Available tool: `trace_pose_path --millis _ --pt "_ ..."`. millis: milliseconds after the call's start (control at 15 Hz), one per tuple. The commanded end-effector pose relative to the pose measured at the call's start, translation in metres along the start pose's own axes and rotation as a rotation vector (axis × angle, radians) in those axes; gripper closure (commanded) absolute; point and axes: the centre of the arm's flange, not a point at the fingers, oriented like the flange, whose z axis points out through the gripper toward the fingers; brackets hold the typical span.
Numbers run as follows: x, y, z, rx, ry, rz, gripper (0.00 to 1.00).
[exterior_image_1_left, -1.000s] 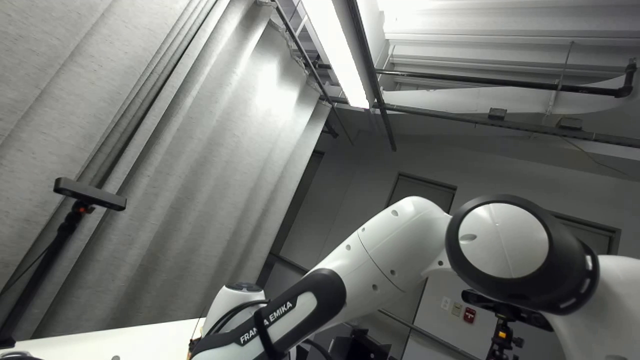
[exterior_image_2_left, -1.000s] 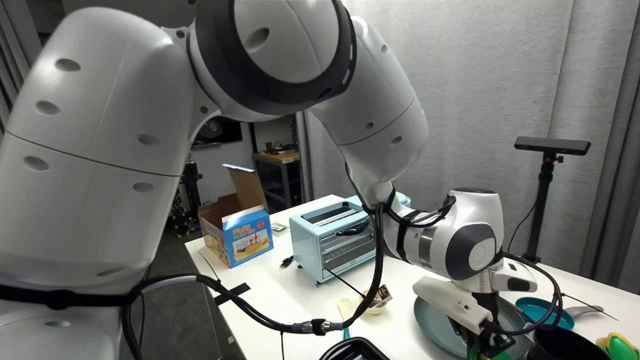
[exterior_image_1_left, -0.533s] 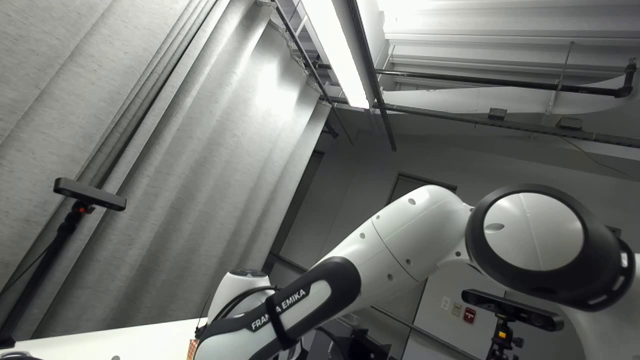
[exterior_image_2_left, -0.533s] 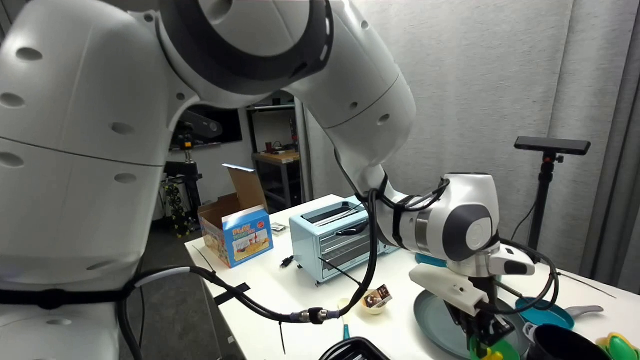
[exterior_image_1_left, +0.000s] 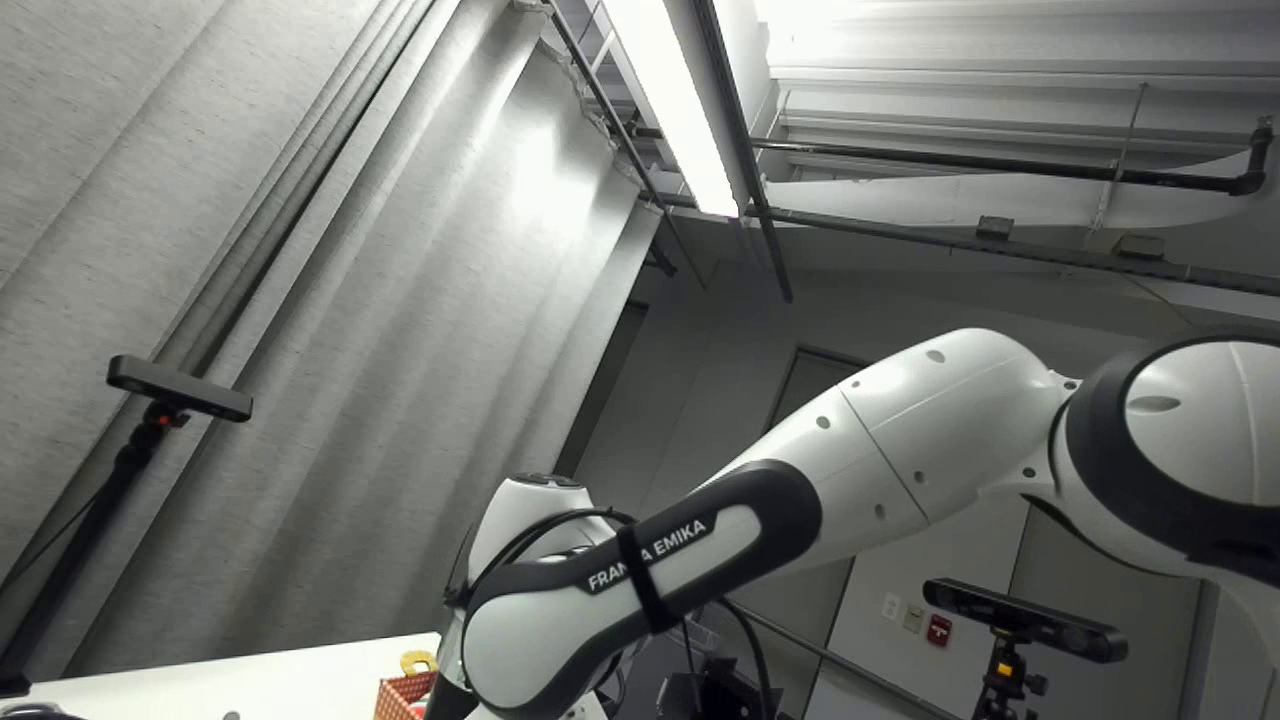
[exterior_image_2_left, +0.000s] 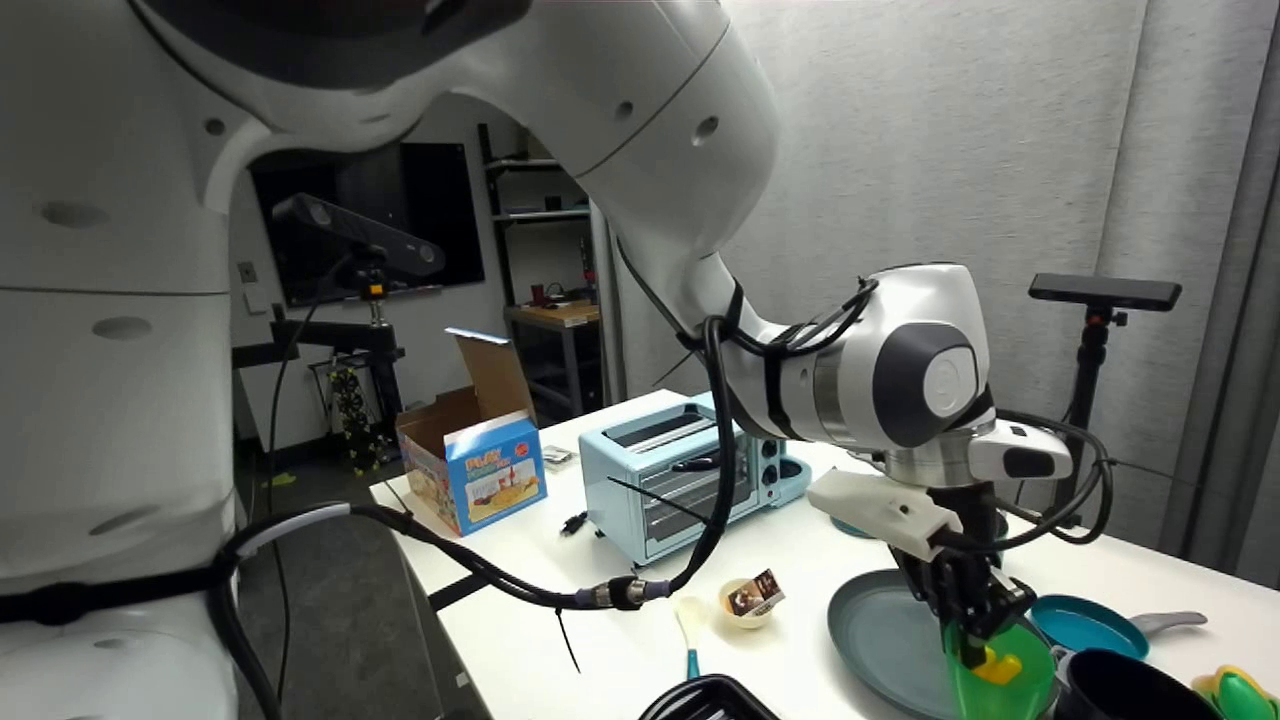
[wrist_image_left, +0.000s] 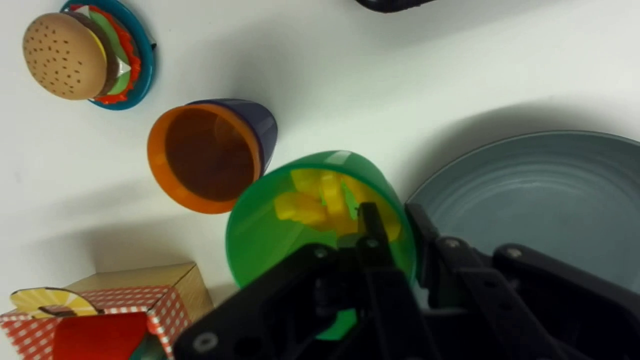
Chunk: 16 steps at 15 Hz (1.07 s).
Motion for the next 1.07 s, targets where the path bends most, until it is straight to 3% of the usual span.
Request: trace_pose_path --millis 0,1000 --pt "-0.021 0.019 -0.024 -0.010 0.029 0.073 0.96" --pt "-0.024 0.101 -0.021 0.014 0.037 0.283 0.96"
